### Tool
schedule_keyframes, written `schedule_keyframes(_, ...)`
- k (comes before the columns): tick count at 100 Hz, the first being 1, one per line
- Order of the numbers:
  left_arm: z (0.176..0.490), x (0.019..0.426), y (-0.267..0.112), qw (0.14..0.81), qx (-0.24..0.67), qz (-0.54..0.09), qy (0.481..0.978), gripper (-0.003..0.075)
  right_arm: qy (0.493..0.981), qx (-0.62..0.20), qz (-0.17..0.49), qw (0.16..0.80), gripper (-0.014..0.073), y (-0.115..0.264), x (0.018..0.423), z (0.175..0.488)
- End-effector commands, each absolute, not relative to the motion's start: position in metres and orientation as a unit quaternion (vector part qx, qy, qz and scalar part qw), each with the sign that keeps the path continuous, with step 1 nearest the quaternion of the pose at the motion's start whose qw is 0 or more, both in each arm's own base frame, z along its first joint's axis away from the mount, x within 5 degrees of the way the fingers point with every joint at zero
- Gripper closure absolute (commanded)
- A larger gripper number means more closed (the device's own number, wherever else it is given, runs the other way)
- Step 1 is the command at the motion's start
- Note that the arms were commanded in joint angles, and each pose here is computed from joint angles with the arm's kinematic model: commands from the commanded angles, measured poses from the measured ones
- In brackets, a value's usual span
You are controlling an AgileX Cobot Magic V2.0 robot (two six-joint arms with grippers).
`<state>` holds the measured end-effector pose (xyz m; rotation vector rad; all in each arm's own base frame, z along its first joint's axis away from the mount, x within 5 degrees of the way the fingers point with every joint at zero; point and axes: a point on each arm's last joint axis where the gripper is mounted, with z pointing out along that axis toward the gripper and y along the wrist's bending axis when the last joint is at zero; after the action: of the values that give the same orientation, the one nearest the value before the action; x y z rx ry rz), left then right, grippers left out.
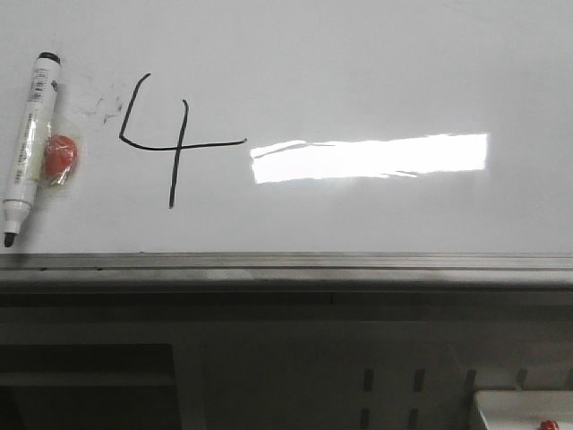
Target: Write number 4 on whiteboard
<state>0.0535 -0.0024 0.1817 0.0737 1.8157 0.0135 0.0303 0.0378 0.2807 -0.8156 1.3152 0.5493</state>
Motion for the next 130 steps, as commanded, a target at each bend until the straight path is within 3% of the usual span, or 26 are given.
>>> schedule_keyframes(1, 0.176, 0.054, -0.002, 0.632, 0.023, 0.0, 0.775, 0.0741, 0.557, -0.347, 0.249, 0.713, 0.0661, 0.036, 0.03, 0.296)
schedule_keyframes(15, 0.176, 0.054, -0.002, 0.632, 0.023, 0.0, 0.775, 0.0741, 0.561, -0.337, 0.237, 0.718, 0.0661, 0.039, 0.033, 0.297)
schedule_keyframes(27, 0.176, 0.054, -0.002, 0.632, 0.023, 0.0, 0.775, 0.0741, 0.596, -0.315, 0.193, 0.713, 0.0661, 0.044, 0.048, 0.295)
schedule_keyframes(51, 0.176, 0.054, -0.002, 0.632, 0.023, 0.0, 0.775, 0.0741, 0.679, -0.197, 0.091, 0.702, 0.0661, 0.033, 0.075, 0.286)
schedule_keyframes(81, 0.176, 0.054, -0.002, 0.632, 0.023, 0.0, 0.775, 0.0741, 0.707, -0.096, -0.012, 0.7, 0.0661, 0.008, 0.069, 0.256)
schedule_keyframes(116, 0.176, 0.054, -0.002, 0.632, 0.023, 0.0, 0.775, 0.0741, 0.729, -0.027, -0.049, 0.682, 0.0661, -0.002, 0.054, 0.201)
schedule_keyframes(130, 0.176, 0.054, -0.002, 0.631, 0.023, 0.0, 0.775, 0.0741, 0.771, -0.009, -0.039, 0.636, 0.0661, -0.003, 0.054, 0.179)
